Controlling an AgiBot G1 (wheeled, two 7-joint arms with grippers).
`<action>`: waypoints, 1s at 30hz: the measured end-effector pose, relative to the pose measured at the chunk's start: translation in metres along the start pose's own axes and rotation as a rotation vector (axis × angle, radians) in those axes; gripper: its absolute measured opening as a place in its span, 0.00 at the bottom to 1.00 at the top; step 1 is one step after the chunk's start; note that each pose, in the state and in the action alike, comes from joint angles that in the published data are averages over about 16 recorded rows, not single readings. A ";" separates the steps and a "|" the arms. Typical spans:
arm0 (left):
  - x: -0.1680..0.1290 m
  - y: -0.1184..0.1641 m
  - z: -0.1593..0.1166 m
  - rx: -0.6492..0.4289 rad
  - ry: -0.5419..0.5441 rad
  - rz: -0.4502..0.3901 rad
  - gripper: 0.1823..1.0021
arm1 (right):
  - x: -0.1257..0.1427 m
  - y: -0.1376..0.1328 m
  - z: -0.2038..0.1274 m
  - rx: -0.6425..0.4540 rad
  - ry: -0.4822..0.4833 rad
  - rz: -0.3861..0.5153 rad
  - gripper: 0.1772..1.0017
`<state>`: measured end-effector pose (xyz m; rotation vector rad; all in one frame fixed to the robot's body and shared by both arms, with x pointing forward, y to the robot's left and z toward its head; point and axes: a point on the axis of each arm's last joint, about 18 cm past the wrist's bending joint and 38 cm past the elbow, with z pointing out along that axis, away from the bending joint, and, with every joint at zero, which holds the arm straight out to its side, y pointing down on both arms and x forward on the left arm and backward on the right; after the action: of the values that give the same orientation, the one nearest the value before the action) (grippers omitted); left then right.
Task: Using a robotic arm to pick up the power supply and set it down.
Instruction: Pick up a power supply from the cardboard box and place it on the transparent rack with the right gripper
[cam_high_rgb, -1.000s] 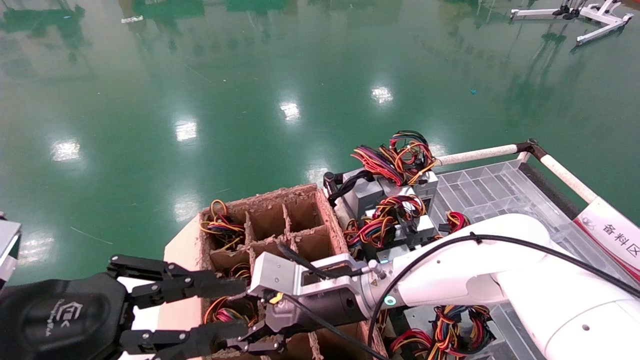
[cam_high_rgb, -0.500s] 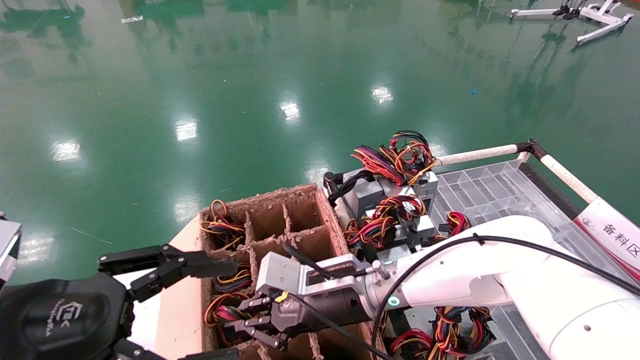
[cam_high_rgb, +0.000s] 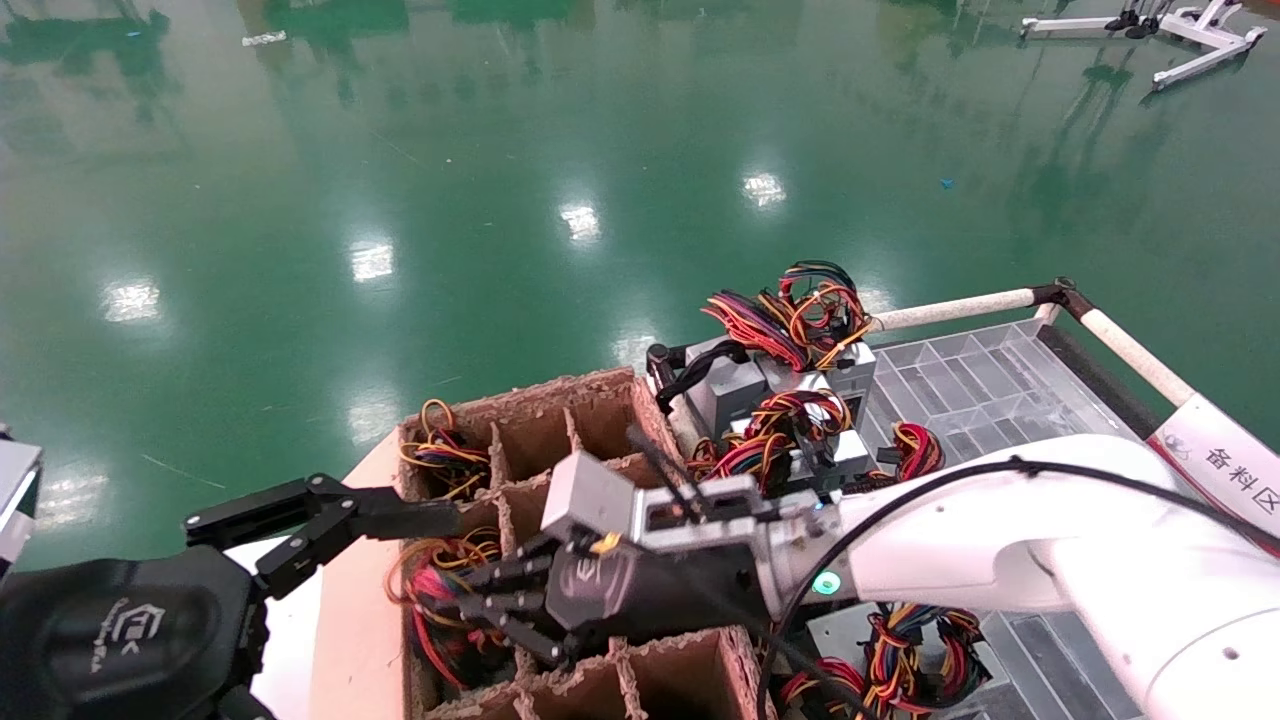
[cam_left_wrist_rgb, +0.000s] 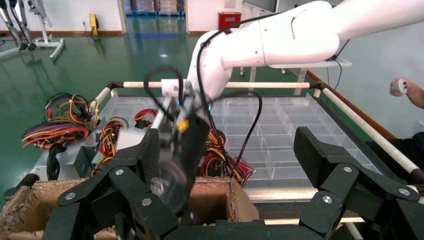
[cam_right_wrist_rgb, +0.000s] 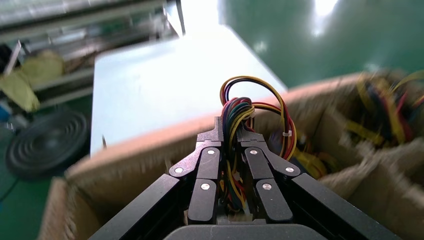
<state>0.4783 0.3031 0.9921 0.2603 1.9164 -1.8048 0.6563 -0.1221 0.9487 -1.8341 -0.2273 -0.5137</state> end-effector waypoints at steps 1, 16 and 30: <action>0.000 0.000 0.000 0.000 0.000 0.000 0.92 | 0.001 -0.004 -0.003 0.021 0.002 0.000 0.05; 0.000 0.000 0.000 0.000 0.000 0.000 1.00 | 0.017 -0.079 -0.070 0.297 0.079 -0.068 0.04; 0.000 0.000 0.000 0.000 0.000 0.000 1.00 | 0.054 -0.149 -0.158 0.272 0.244 -0.220 0.04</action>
<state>0.4783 0.3031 0.9921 0.2603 1.9164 -1.8048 0.6074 -0.2284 1.1399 -1.4746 -0.3185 -0.8135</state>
